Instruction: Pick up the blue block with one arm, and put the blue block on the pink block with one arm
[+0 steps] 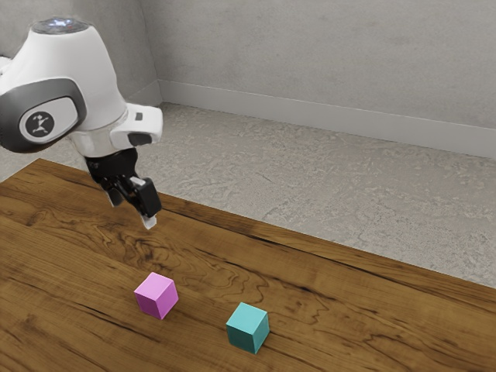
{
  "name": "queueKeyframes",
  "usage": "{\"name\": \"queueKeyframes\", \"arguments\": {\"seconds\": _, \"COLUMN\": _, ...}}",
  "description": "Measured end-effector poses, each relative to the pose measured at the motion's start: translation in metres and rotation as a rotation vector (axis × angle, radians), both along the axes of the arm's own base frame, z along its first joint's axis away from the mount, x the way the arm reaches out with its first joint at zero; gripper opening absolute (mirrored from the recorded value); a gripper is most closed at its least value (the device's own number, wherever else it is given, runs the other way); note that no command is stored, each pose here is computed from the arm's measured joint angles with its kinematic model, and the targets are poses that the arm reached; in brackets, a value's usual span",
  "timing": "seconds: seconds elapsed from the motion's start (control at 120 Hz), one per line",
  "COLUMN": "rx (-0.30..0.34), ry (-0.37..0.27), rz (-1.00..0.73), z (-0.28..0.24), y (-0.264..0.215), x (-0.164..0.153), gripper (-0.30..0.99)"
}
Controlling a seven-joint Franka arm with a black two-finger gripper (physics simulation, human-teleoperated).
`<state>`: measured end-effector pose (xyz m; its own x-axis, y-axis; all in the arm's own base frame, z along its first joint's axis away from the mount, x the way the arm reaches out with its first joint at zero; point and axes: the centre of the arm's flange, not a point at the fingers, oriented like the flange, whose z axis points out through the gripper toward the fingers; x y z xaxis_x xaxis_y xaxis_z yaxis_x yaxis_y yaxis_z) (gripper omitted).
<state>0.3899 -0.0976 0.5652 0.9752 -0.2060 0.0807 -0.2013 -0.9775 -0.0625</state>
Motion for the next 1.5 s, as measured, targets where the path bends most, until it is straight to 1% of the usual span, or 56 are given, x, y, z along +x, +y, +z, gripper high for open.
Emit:
{"name": "queueKeyframes", "arguments": {"seconds": 0.108, "rx": -0.018, "ry": -0.008, "rz": -0.004, "z": -0.028, "y": -0.015, "x": 0.0, "gripper": 0.69}}
{"name": "queueKeyframes", "arguments": {"seconds": 0.25, "rx": -0.043, "ry": 0.001, "rz": 0.0, "z": -0.062, "y": -0.03, "x": 0.003, "gripper": 0.69}}
{"name": "queueKeyframes", "arguments": {"seconds": 0.375, "rx": -0.072, "ry": -0.002, "rz": 0.029, "z": -0.085, "y": -0.034, "x": 0.002, "gripper": 0.69}}
{"name": "queueKeyframes", "arguments": {"seconds": 0.542, "rx": -0.104, "ry": 0.004, "rz": 0.047, "z": -0.114, "y": -0.057, "x": -0.002, "gripper": 0.69}}
{"name": "queueKeyframes", "arguments": {"seconds": 0.683, "rx": -0.118, "ry": 0.038, "rz": 0.073, "z": -0.152, "y": -0.072, "x": 0.005, "gripper": 0.69}}
{"name": "queueKeyframes", "arguments": {"seconds": 0.867, "rx": -0.137, "ry": 0.065, "rz": 0.101, "z": -0.189, "y": -0.092, "x": 0.014, "gripper": 0.69}}
{"name": "queueKeyframes", "arguments": {"seconds": 1.017, "rx": -0.145, "ry": 0.087, "rz": 0.13, "z": -0.217, "y": -0.098, "x": 0.024, "gripper": 0.69}}
{"name": "queueKeyframes", "arguments": {"seconds": 1.242, "rx": -0.156, "ry": 0.09, "rz": 0.139, "z": -0.235, "y": -0.114, "x": 0.042, "gripper": 0.69}}
{"name": "queueKeyframes", "arguments": {"seconds": 1.5, "rx": -0.152, "ry": 0.114, "rz": 0.153, "z": -0.259, "y": -0.121, "x": 0.047, "gripper": 0.69}}
